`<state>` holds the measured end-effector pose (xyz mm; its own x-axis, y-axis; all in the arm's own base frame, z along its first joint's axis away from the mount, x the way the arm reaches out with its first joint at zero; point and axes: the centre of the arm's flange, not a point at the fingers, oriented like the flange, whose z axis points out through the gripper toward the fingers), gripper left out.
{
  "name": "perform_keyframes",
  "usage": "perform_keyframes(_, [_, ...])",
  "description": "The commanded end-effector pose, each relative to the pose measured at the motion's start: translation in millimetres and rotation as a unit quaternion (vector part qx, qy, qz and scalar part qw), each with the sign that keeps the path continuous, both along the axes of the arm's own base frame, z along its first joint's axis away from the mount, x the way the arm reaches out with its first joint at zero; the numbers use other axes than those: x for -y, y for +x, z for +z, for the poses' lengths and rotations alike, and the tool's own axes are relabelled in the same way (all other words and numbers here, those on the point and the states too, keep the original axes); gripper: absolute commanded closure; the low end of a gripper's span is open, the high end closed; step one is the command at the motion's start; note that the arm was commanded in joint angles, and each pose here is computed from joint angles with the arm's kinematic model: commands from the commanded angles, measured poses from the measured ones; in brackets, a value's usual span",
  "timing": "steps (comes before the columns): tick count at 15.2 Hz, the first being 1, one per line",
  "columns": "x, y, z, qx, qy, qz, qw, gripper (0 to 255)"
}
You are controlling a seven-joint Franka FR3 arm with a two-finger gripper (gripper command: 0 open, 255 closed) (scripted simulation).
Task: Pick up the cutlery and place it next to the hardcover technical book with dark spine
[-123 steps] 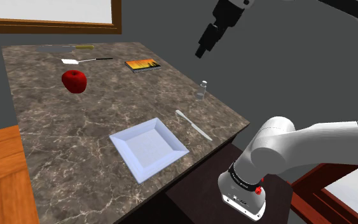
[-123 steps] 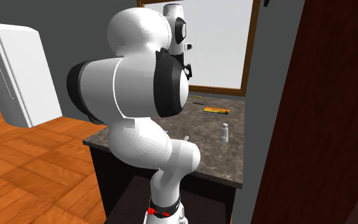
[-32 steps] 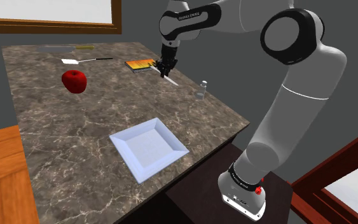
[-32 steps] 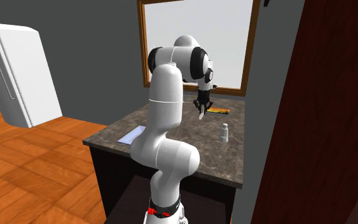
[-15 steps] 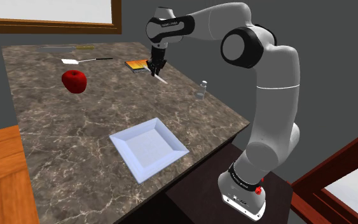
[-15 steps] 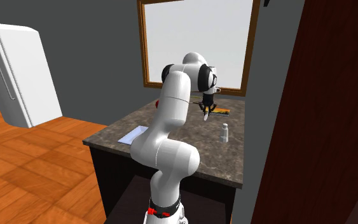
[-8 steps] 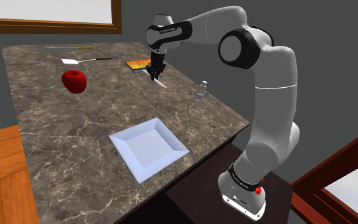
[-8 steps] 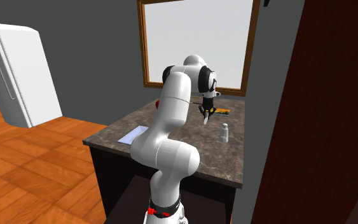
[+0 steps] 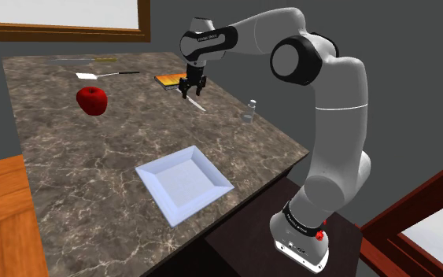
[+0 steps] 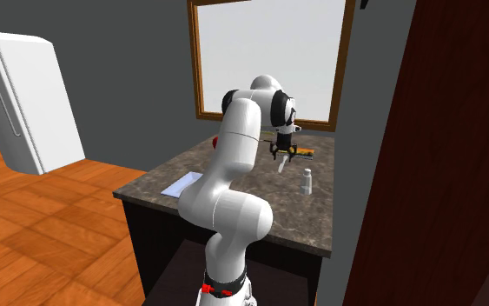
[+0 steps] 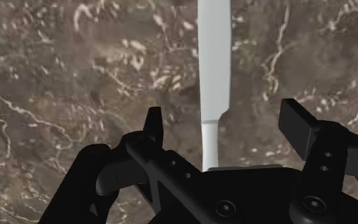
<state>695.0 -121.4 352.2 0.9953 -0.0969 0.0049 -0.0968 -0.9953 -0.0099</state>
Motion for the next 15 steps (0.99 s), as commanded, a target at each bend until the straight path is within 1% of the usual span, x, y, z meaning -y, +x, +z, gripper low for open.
perform_keyframes(1, [0.0,0.0,0.0,0.000,0.000,0.000,1.0000,0])
perform_keyframes(3, [0.0,0.0,0.0,0.000,0.000,0.000,1.0000,0])
perform_keyframes(7, [0.5,-0.3,50.0,0.000,0.000,0.000,1.0000,0])
perform_keyframes(15, [0.5,-0.3,50.0,0.000,0.000,0.000,1.0000,0])
